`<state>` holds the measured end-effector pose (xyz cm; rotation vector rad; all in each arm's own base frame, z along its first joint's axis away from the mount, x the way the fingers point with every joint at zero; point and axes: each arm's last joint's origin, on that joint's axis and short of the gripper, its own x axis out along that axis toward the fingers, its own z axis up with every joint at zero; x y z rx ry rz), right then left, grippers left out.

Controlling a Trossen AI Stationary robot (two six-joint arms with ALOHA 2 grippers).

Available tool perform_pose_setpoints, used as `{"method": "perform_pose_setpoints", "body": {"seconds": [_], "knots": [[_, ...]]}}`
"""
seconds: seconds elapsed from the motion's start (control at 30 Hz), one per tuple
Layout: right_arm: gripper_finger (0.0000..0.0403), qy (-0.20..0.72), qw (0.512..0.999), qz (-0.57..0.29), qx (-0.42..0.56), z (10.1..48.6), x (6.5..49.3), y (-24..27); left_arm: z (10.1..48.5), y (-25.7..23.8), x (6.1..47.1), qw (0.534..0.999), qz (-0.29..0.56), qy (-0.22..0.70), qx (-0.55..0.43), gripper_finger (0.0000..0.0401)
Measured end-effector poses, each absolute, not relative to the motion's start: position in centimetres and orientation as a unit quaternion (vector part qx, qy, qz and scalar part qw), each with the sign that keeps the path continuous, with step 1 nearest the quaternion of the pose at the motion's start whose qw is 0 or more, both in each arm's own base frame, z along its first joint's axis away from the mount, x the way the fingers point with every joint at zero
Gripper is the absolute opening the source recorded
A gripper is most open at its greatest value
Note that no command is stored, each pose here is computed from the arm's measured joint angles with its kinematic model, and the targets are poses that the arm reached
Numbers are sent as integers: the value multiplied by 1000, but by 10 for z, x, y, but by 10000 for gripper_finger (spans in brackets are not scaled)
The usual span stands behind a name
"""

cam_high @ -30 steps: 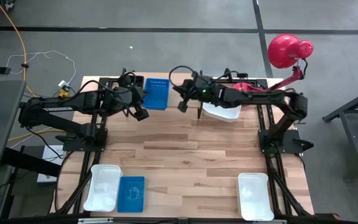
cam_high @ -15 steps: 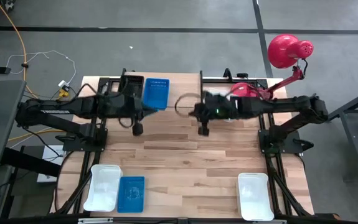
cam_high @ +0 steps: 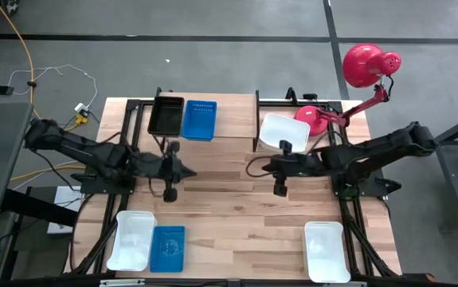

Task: Stack baskets on shelf by color
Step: Stack the blue bin on the blue bin on the shelf

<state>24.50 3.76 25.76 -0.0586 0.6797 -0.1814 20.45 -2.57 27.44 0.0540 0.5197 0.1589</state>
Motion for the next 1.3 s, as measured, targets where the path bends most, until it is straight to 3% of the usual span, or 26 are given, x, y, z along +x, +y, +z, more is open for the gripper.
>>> {"method": "perform_pose_setpoints", "body": {"seconds": [0.33, 0.9, 1.3], "knots": [[0, 291, 953, -89, -4, 255, 232, 42, 263, -82, 218, 935, 18, 353, -6, 21], [0, 280, 955, -97, -4, 257, 234, 42, 236, -162, 218, 853, -16, 522, 2, 199], [0, 280, 955, -97, -4, 257, 234, 42, 188, -179, 225, 797, 24, 603, 13, 207]]}}
